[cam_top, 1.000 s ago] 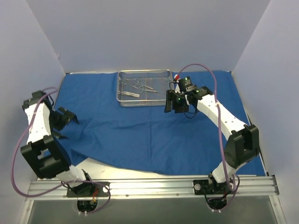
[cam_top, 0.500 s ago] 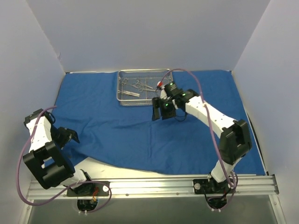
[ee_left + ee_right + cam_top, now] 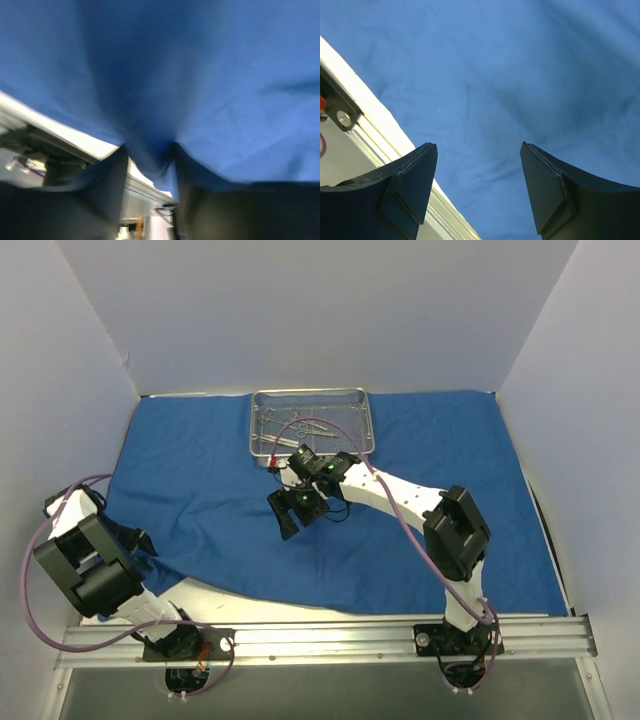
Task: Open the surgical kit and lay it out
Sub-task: Smooth out the surgical kit at the center of the board.
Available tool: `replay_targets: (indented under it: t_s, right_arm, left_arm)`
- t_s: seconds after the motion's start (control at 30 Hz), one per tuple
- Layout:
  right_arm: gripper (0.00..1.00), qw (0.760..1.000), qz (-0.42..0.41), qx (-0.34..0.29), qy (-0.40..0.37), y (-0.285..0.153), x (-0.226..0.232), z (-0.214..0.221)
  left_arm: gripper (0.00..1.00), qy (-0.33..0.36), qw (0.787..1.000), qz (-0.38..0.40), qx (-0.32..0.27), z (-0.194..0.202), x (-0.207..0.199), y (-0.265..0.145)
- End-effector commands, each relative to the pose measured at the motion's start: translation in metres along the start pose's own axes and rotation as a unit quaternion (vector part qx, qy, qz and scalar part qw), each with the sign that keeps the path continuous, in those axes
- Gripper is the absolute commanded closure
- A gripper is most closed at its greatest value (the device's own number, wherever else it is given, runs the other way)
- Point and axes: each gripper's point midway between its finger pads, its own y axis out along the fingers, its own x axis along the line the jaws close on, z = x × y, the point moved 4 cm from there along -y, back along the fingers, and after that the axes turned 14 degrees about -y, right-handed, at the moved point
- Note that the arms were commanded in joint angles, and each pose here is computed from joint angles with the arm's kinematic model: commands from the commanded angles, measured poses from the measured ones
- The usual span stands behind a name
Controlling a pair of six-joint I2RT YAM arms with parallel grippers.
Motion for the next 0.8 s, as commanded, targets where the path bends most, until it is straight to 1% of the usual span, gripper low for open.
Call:
replay_targets:
  t_s: [0.0,0.07,0.1,0.2,0.3,0.33,0.43,0.5,0.63,0.7,0.77]
  right_arm:
    - [0.32,0.998,-0.028,-0.016,-0.044,-0.003,0.016,-0.020]
    - [0.33,0.998,-0.032,-0.015,-0.060,0.001,0.025,-0.026]
    - [0.33,0.997,-0.033,-0.006,-0.063,0.009,0.026,-0.025]
    - [0.33,0.994,-0.061,0.005,-0.091,0.016,0.037,-0.026]
    - [0.30,0.988,-0.096,0.026,-0.120,0.022,0.051,-0.022]
    - [0.30,0.986,-0.096,0.026,-0.136,0.024,0.051,-0.022]
    - [0.27,0.982,-0.123,0.021,-0.139,0.031,0.060,-0.020]
    - [0.23,0.978,-0.125,0.024,-0.163,0.036,0.074,-0.018]
    - [0.20,0.973,-0.098,0.031,-0.205,0.043,0.087,-0.012]
    - [0.19,0.973,-0.075,0.023,-0.217,0.045,0.088,-0.013]
    - [0.18,0.971,-0.043,0.029,-0.232,0.049,0.090,-0.009]
  left_arm:
    - [0.59,0.046,0.996,0.076,-0.020,-0.013,-0.025,-0.016]
    - [0.71,0.058,0.994,0.085,-0.038,-0.019,-0.029,-0.027]
    - [0.82,0.060,0.993,0.089,-0.049,-0.021,-0.030,-0.033]
    - [0.95,0.066,0.991,0.100,-0.062,-0.023,-0.032,-0.044]
    - [0.95,0.067,0.989,0.114,-0.063,-0.023,-0.036,-0.050]
    - [0.95,0.069,0.989,0.115,-0.064,-0.023,-0.037,-0.050]
    - [0.93,0.073,0.987,0.123,-0.066,-0.026,-0.042,-0.051]
    - [0.91,0.076,0.986,0.135,-0.062,-0.027,-0.049,-0.051]
    - [0.85,0.090,0.983,0.155,-0.047,-0.022,-0.068,-0.050]
    - [0.84,0.095,0.983,0.155,-0.038,-0.020,-0.076,-0.047]
    - [0.83,0.101,0.982,0.158,-0.033,-0.018,-0.086,-0.047]
